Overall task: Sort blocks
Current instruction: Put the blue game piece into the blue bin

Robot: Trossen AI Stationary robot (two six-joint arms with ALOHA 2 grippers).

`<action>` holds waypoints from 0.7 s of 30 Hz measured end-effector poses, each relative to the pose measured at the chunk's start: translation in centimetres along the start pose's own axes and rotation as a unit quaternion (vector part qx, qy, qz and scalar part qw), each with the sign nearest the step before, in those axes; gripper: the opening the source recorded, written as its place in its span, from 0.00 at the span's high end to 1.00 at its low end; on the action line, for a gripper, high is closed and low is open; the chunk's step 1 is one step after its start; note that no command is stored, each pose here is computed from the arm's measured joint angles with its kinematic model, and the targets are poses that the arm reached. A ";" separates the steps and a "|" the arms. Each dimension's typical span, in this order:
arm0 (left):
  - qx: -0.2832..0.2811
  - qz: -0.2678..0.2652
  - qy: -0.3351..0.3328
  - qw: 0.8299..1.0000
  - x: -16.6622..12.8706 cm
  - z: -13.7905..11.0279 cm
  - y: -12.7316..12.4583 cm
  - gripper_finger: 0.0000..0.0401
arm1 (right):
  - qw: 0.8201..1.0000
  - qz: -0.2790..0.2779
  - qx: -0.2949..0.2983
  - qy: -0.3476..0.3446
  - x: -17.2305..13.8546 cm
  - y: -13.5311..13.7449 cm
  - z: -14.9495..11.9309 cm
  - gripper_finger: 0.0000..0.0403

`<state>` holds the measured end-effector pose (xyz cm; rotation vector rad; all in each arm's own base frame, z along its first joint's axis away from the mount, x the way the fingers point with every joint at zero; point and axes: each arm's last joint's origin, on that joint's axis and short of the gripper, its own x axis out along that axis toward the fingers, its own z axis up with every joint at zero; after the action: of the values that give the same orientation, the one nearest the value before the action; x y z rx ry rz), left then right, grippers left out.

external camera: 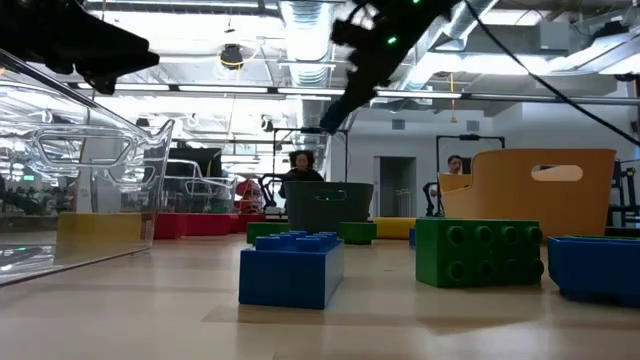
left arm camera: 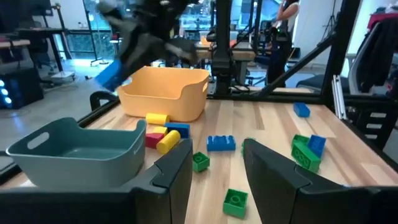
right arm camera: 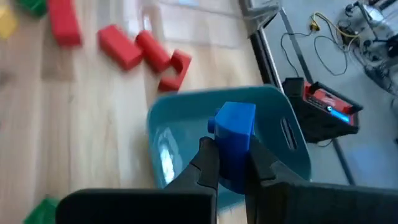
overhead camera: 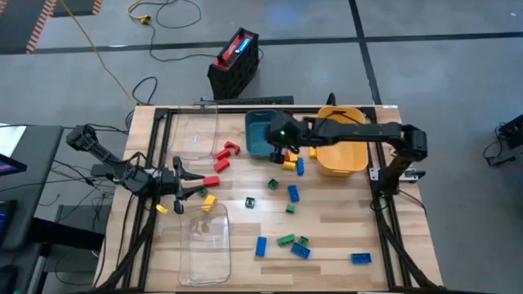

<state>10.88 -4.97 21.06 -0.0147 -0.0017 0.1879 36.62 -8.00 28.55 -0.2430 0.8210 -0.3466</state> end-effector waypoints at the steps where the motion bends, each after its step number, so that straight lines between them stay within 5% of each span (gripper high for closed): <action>1: 0.004 0.000 -0.002 1.000 0.0 0.1 0.0 0.65 | 1.000 0.002 0.002 0.014 0.8 -0.1 -0.1 0.91; 9: 0.049 0.003 -0.002 0.999 0.0 0.1 0.0 0.65 | 0.997 0.010 0.002 0.081 4.9 -0.8 1.9 0.91; 21: 0.068 0.005 0.005 0.998 0.0 -0.1 0.0 0.65 | 0.986 0.026 0.049 0.158 7.8 -2.7 -0.2 0.83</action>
<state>10.87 -4.93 20.95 0.1199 0.0211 0.1968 40.84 -13.56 24.15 -0.0743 1.1183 -0.3817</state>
